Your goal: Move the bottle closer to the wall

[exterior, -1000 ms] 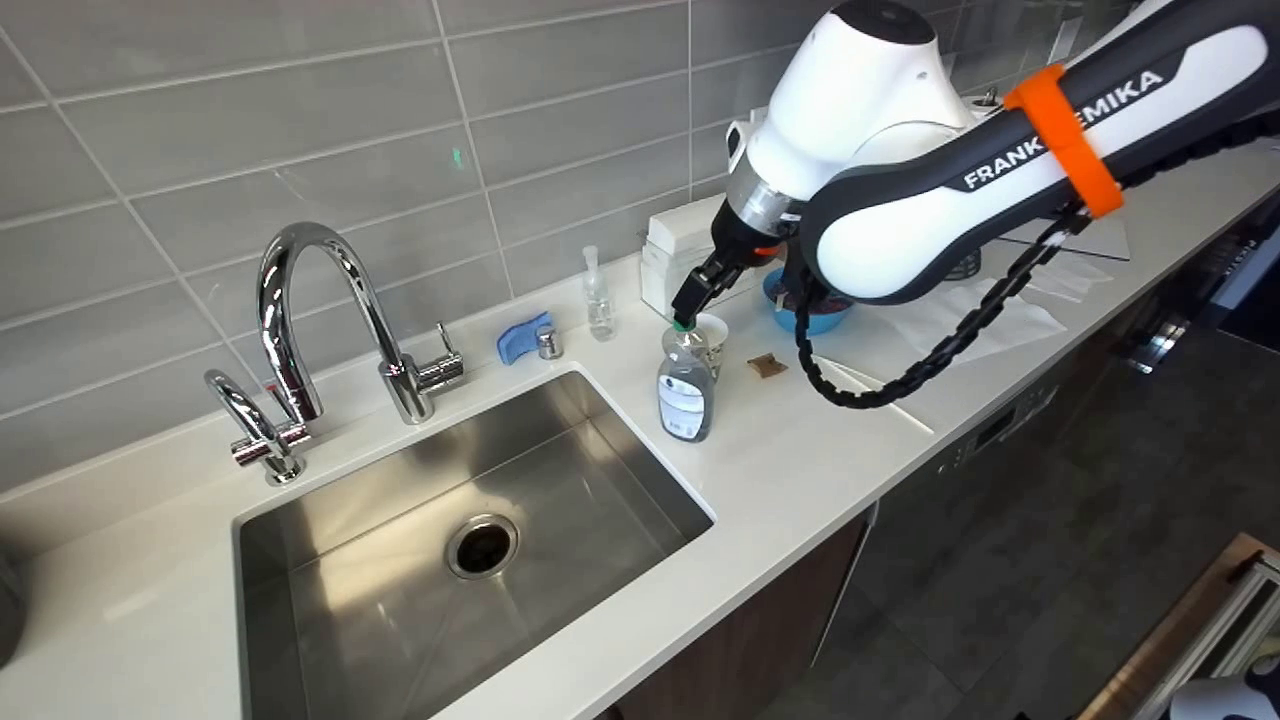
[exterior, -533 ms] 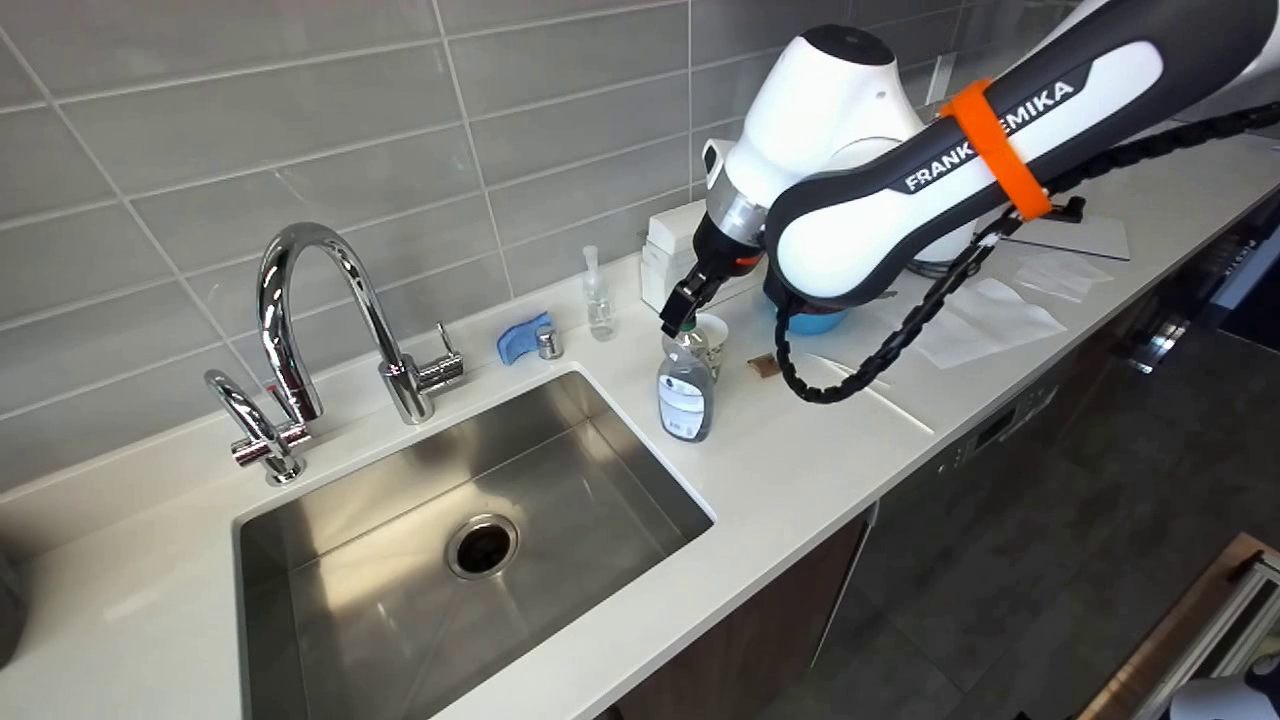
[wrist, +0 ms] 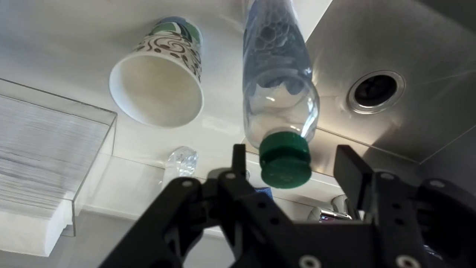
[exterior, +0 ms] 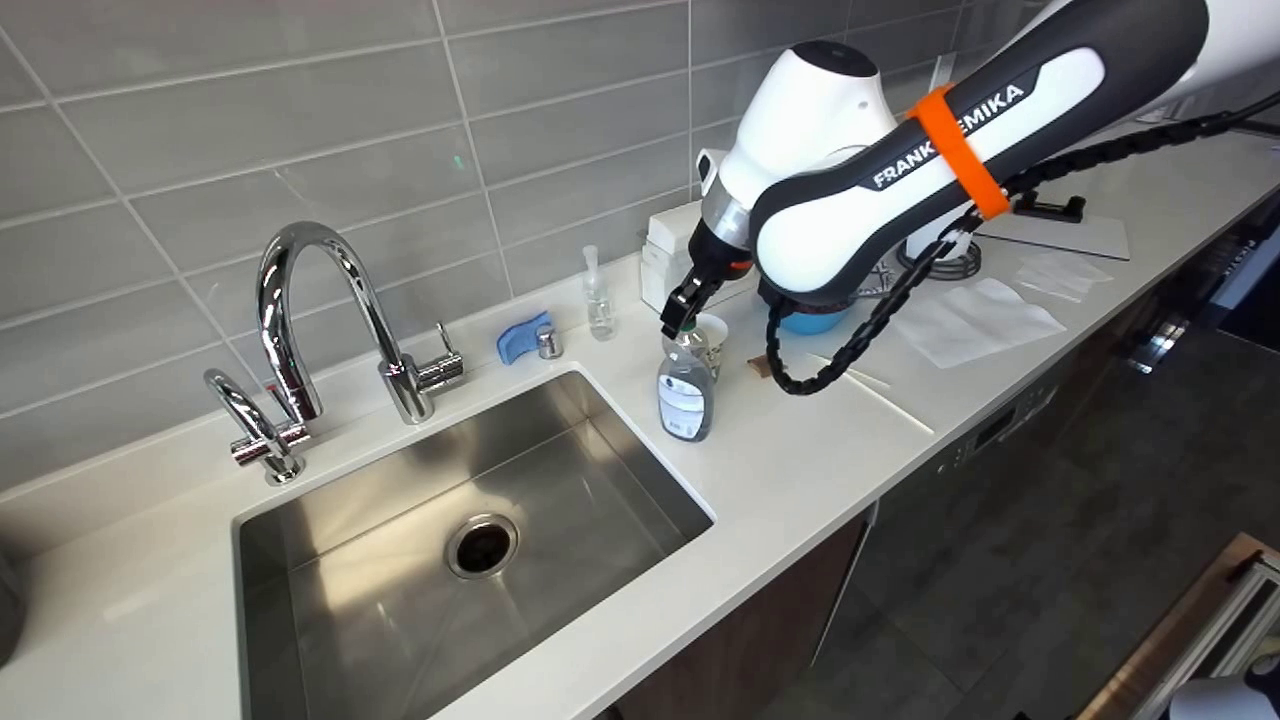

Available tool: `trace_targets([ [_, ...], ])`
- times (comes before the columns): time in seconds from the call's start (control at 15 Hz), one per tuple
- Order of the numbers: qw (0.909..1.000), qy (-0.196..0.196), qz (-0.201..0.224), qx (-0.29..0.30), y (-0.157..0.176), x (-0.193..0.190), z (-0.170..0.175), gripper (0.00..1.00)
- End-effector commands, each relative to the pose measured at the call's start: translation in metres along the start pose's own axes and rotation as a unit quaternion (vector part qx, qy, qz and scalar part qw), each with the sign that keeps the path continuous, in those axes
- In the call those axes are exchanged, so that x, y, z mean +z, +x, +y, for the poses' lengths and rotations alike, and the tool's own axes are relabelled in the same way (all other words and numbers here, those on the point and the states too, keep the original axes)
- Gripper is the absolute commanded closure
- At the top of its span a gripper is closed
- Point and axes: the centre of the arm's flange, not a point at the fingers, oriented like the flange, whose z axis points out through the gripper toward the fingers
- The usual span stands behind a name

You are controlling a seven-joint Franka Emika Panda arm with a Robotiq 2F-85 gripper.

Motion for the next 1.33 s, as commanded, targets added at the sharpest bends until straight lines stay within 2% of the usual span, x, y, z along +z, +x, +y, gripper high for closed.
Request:
trace_targets([
  [0.0, 0.9999, 0.01, -0.003, -0.001, 0.002, 0.008, 0.008, 0.5],
  [0.13, 0.9999, 0.011, -0.005, -0.002, 0.002, 0.009, 0.009, 0.65],
  [0.2, 0.9999, 0.012, -0.003, -0.002, 0.002, 0.01, 0.009, 0.81],
  [0.27, 0.9999, 0.013, 0.0, -0.006, 0.003, 0.01, 0.009, 0.9],
  [0.6, 0.9994, 0.02, 0.02, 0.018, 0.018, -0.002, 0.007, 0.91],
  [0.87, 0.9962, -0.003, 0.037, 0.078, 0.049, -0.007, 0.02, 0.91],
  [1.27, 0.9868, -0.012, 0.064, 0.148, 0.1, -0.001, 0.038, 0.91],
])
